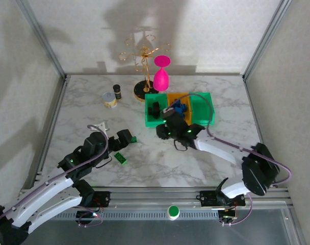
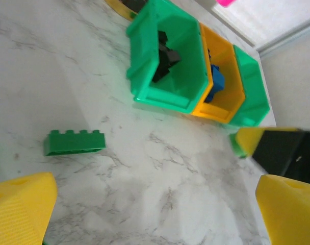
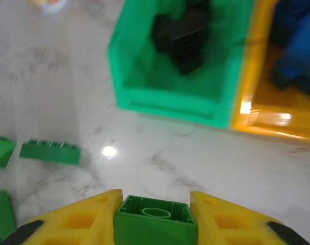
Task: Sort the legos into containers by color
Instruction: Place the lego in the container.
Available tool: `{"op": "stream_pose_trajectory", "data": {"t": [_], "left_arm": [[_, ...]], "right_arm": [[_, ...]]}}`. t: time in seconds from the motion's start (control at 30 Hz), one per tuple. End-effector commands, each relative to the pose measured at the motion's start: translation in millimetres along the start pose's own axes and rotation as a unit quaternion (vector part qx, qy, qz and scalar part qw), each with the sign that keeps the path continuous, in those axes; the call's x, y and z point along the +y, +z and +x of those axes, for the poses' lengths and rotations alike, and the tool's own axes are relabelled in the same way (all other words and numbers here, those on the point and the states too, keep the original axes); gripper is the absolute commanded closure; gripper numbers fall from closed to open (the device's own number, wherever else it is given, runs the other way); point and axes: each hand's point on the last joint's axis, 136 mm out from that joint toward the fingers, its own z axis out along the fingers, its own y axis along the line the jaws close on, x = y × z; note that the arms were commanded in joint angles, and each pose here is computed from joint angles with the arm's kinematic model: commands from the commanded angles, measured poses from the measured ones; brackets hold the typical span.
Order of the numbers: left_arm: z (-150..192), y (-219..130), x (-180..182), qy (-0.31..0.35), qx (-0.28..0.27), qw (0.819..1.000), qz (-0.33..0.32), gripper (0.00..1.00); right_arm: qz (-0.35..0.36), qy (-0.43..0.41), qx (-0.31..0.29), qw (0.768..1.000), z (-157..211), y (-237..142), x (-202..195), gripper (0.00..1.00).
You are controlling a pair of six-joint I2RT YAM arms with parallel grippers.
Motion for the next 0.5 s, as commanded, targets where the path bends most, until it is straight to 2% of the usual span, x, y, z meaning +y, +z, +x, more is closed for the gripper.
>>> {"op": "stream_pose_trajectory", "data": {"t": [0.0, 0.2, 0.47], "left_arm": [[-11, 1, -47, 0.018, -0.003, 0.997, 0.074, 0.0], [3, 18, -82, 0.05, 0.02, 0.993, 0.105, 0.01], [18, 45, -111, 0.077, 0.042, 0.989, 0.121, 0.0]], "right_arm": [[0.054, 0.049, -0.003, 0.997, -7, -15, -51, 0.65], [0.12, 0.113, -0.047, 0.985, -43, -29, -130, 0.64], [0.198, 0.126, -0.066, 0.97, -76, -6, -194, 0.65]]}}
